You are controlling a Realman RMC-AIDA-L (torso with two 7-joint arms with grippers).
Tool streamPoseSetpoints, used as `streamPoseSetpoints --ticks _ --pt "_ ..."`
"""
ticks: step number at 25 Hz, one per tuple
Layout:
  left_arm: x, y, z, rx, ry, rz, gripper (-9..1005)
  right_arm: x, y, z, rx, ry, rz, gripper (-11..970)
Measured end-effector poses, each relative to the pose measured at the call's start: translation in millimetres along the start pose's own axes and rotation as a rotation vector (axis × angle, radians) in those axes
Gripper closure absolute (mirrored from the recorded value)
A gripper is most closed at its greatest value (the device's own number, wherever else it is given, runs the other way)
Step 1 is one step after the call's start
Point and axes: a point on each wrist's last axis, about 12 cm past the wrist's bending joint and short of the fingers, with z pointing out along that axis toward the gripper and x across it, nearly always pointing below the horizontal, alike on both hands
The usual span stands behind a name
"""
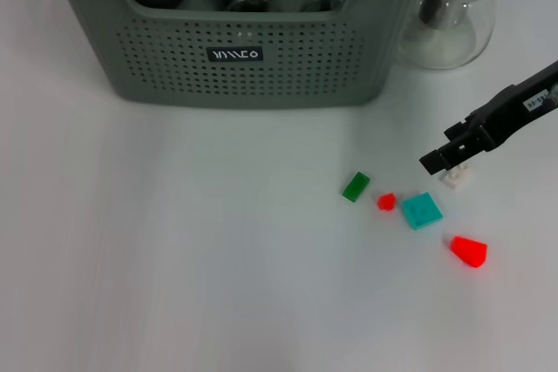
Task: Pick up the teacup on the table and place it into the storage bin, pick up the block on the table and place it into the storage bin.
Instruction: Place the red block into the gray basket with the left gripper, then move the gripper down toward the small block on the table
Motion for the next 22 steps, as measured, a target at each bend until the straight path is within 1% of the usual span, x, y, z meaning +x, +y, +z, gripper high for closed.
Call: streamPoseSetpoints --ticks 2,3,5,8,9,11,12,13,14,19,22 --pt "4 -2.1 -13 0.055 -0.045 -0.021 412 0 -0.6 -1 0.002 0.0 -0.002 144" --pt "7 -2.6 -24 0.089 -0.08 -0.034 377 0 -0.9 -1 0.003 0.0 -0.004 144" --pt "21 -9.2 -45 0.197 -0.152 -0.05 309 1 -1.6 -2 0.006 0.0 -0.011 144" --pt "50 -23.9 -72 0.373 -0.258 -0.001 309 1 -1.9 -3 0.005 0.002 -0.023 144" --pt "61 -30.1 -80 0.436 -0.292 0.038 308 2 -1.9 -4 0.003 0.005 -0.028 144" --pt "84 -42.9 -90 0.549 -0.344 0.11 308 2 -2.5 -6 0.003 0.01 -0.035 144" --pt "96 -49.6 -92 0.596 -0.366 0.134 308 3 -2.5 -6 0.003 0.014 -0.038 144" --pt "105 -54.7 -92 0.628 -0.375 0.144 308 3 -2.6 -7 0.005 0.023 -0.043 144" --pt "118 -60.5 -91 0.652 -0.389 0.144 308 3 -2.9 -7 0.01 0.032 -0.048 144" --pt "158 -80.4 -73 0.699 -0.456 0.089 309 1 -2.9 -16 0.065 0.097 -0.053 144" --pt "180 -88.9 -60 0.685 -0.499 0.094 292 -2 -1.5 -23 0.124 0.144 -0.035 143"
